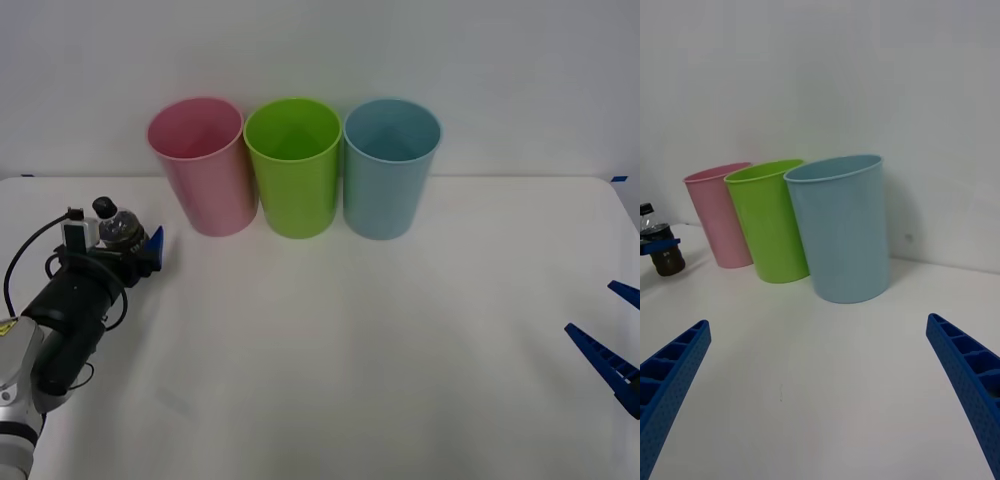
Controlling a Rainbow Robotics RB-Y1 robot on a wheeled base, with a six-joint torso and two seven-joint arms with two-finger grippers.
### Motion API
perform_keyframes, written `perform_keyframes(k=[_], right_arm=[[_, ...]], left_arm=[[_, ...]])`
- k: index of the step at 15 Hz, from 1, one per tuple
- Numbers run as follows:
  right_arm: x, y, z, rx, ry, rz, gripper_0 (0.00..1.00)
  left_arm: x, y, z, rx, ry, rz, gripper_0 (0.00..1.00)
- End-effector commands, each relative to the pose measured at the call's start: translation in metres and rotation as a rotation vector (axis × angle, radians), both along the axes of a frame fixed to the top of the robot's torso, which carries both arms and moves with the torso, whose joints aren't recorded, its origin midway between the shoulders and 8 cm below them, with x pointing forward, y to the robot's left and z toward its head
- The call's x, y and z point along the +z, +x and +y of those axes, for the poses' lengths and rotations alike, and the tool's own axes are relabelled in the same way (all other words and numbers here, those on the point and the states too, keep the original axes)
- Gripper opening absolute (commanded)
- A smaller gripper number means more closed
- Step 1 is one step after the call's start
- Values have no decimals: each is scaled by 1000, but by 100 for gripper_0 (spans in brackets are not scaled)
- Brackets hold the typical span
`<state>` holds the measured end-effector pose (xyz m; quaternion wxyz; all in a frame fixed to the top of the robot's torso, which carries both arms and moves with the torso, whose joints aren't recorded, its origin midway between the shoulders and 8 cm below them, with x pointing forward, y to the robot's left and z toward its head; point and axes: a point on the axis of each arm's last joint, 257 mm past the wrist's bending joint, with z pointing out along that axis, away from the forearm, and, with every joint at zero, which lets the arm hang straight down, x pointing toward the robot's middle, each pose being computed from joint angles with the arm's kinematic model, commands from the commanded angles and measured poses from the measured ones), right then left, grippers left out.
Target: Grasp the object on the table and drop it into the matching bin: aluminum can to the light blue bin, PET bottle to the pink bin.
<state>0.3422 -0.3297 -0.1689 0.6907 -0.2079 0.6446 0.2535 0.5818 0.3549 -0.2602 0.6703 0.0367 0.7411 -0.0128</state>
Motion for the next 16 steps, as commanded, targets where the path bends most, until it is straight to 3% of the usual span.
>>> perform_keyframes(k=[1,4,5,6,7,16], right_arm=[[0,0,0,0,0,0,100],[0,0,0,0,0,0,100],[0,0,0,0,0,0,100],[0,0,0,0,0,0,100],[0,0,0,0,0,0,100],[0,0,0,0,0,0,100]], left_arm=[[-1,0,1,3,5,2,100],[-1,0,0,3,2,2,100],[-1,0,0,3,4,2,67],[-1,0,1,4,4,2,18],[-1,0,1,6,4,2,1],[-3,-2,-2,-5,2,5,0]])
